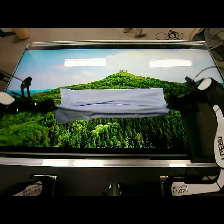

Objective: Fold the shirts.

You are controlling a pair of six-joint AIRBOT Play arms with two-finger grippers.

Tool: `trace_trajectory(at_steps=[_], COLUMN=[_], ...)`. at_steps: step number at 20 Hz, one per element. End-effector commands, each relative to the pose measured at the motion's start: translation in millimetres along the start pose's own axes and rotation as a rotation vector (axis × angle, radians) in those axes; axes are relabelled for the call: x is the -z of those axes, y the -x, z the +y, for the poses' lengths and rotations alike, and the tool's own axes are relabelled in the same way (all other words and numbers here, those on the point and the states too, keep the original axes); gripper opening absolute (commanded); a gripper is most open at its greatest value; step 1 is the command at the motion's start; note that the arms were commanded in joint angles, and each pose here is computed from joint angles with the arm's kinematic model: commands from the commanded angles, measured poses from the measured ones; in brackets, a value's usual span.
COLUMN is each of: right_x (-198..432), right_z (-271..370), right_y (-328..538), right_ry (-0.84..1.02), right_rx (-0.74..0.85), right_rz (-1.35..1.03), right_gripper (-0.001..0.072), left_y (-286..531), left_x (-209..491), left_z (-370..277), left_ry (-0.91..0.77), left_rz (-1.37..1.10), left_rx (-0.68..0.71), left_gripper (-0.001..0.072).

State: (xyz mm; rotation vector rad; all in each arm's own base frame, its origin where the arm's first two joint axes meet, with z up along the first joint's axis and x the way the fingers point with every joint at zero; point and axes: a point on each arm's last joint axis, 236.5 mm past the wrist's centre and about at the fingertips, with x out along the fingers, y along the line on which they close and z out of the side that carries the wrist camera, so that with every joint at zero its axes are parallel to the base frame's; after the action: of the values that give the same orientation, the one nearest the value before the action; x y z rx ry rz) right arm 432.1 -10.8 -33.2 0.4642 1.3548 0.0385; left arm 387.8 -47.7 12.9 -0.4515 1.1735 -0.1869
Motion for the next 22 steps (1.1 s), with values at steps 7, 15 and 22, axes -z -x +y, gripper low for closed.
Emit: trace_trajectory(at_steps=[7,15,22], right_x=[-86,-72,-50], right_z=[14,-17,49], right_y=[-74,-68,-91], right_ry=[-0.093,-0.13,-0.175], right_rx=[0.017,-0.066,-0.288], right_rz=[-0.068,0.038,0.157], right_gripper=[0.0137,0.0711,0.0029], left_y=[-103,-47,-30], left_x=[-102,-101,-73], left_z=[22,-26,-123], left_ry=[0.229,-0.02,-0.208], left_rz=[0.034,0.055,0.053], left_rx=[0.031,0.1,0.172], left_gripper=[0.0232,0.0586,0.0585])
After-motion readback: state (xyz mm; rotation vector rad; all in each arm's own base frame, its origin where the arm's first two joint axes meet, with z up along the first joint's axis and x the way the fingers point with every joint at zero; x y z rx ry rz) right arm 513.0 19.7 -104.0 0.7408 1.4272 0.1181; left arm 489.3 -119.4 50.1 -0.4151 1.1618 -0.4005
